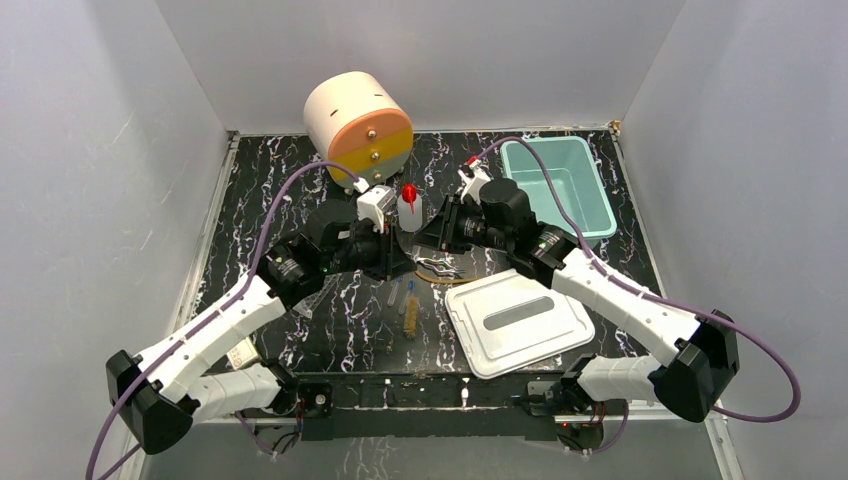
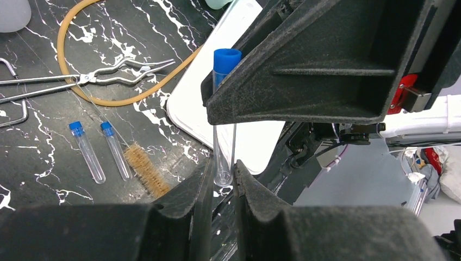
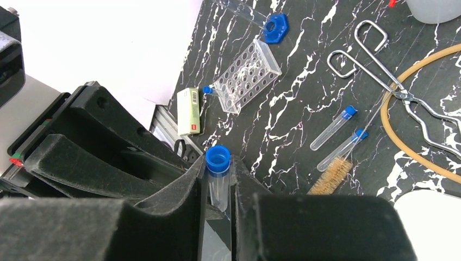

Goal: Organize the chemistry lab equipment

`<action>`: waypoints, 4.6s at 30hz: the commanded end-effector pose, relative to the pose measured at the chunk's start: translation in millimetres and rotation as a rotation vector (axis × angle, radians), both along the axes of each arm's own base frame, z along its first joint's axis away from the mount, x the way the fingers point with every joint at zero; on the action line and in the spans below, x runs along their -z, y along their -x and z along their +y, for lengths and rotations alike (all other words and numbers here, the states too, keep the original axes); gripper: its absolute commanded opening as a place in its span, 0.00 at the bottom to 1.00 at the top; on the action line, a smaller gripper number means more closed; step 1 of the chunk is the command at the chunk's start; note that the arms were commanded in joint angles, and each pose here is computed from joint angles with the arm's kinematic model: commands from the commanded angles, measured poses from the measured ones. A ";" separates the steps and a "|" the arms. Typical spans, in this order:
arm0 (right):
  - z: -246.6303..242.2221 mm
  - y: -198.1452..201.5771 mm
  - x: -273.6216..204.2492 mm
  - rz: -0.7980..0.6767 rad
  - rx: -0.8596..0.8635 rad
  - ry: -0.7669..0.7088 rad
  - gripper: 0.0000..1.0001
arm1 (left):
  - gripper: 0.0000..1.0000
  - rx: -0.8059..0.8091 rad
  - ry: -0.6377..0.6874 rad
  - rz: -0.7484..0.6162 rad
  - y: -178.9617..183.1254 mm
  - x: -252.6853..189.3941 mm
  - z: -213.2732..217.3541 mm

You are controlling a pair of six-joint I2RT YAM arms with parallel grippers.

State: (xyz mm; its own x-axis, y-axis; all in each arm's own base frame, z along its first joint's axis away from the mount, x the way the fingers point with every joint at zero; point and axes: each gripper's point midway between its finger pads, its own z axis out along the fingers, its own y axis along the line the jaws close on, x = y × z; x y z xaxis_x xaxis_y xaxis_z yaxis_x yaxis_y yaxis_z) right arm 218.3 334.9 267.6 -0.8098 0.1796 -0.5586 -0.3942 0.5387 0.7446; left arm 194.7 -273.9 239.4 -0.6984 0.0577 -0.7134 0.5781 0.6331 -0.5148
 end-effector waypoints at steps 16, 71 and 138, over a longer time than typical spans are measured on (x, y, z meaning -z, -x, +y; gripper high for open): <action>5.2 -36.9 -34.1 -0.314 -0.029 0.139 0.20 | 0.73 -0.424 -0.066 -0.261 -32.3 -129.5 84.8; 250.9 23.1 70.5 -0.865 -0.200 -0.013 0.15 | 0.84 -0.982 -0.025 -0.521 -13.4 -276.4 228.9; 270.5 46.6 129.7 -1.029 -0.142 0.098 0.19 | 0.86 -1.033 -0.054 -0.561 -21.2 -284.1 234.8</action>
